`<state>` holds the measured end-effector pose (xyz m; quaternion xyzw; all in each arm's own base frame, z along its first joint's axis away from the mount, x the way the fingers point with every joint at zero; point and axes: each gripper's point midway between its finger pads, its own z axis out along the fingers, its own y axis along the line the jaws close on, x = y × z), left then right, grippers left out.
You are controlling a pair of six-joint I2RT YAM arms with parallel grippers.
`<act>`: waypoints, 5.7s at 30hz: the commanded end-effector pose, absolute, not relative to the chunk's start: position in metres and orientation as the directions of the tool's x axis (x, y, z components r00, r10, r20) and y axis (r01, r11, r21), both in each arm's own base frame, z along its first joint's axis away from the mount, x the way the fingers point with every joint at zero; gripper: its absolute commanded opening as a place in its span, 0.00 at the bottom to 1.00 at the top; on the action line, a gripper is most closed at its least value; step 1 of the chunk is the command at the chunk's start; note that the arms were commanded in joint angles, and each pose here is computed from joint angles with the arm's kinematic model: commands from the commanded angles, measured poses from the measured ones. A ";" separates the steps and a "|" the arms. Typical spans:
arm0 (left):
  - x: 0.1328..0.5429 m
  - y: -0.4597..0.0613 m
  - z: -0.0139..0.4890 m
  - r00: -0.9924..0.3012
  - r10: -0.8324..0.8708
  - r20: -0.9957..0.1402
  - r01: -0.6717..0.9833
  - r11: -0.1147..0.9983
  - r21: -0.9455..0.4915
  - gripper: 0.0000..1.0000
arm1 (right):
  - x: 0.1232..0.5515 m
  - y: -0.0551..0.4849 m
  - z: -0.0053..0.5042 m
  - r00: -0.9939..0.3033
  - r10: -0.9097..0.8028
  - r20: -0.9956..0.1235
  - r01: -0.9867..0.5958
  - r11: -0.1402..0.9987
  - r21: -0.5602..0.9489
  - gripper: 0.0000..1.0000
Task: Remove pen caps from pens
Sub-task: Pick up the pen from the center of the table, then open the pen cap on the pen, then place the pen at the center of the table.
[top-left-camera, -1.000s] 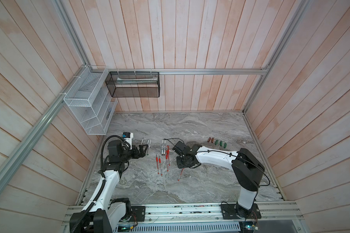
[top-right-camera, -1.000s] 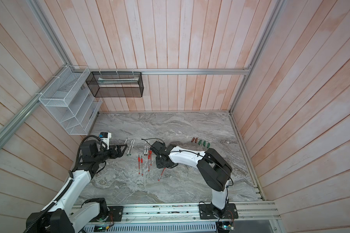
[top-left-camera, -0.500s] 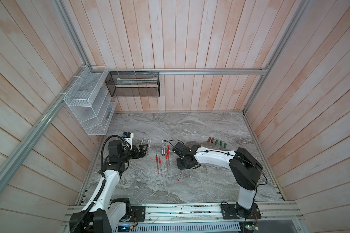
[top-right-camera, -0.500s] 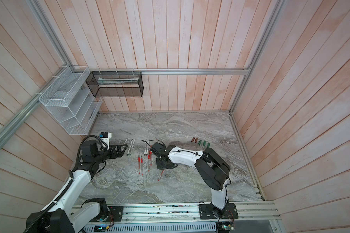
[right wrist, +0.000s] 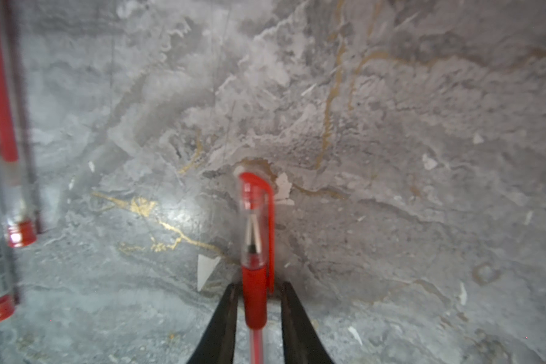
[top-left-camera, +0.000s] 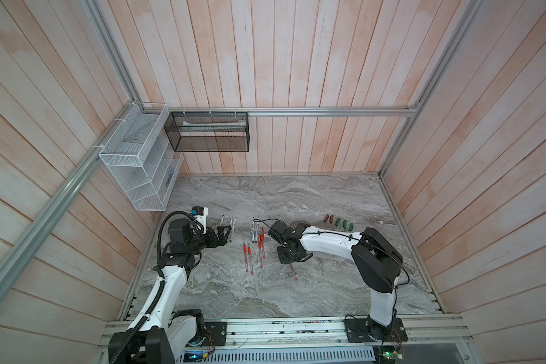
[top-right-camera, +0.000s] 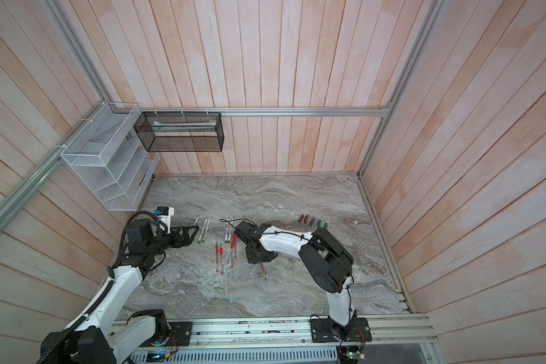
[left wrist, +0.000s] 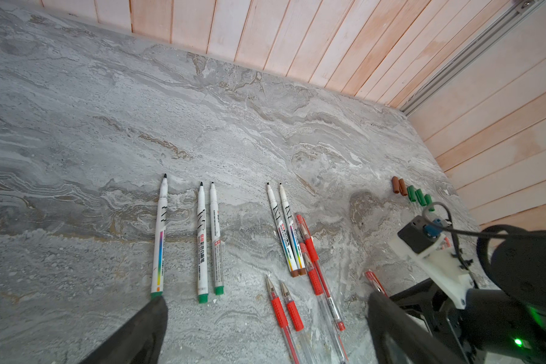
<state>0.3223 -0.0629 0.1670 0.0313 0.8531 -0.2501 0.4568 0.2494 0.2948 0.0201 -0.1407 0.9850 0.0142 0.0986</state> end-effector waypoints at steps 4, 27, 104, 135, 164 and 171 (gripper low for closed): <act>0.324 -0.061 0.176 -0.549 -0.161 -0.820 0.296 0.880 -0.371 1.00 | 0.227 0.285 0.007 -0.957 -0.261 -0.126 -0.264 0.964 0.007 0.28; 0.334 -0.107 0.253 -0.552 -0.286 -0.783 0.490 0.648 -0.582 0.99 | 0.325 0.302 0.128 -0.866 -0.034 -0.499 -0.214 0.927 0.308 0.08; 0.259 -0.219 0.230 -0.692 -0.047 -0.720 0.710 0.137 -0.691 0.00 | 0.306 0.398 0.289 -0.702 0.350 -0.620 -0.621 0.127 0.774 0.32; 0.216 -0.217 0.199 -0.738 -0.047 -0.674 0.656 0.189 -0.731 0.00 | 0.368 0.295 0.338 -0.583 0.612 -0.535 -0.603 0.116 0.789 0.00; 0.269 -0.135 0.137 -0.809 -0.388 -0.441 0.134 0.609 -0.782 0.00 | 0.353 0.201 0.248 -0.598 0.471 -0.648 -0.261 0.651 0.713 0.00; 0.270 -0.100 0.081 -0.790 -0.556 -0.257 -0.164 0.596 -0.786 0.00 | 0.340 0.154 0.187 -0.691 0.389 -0.609 -0.060 0.809 0.585 0.00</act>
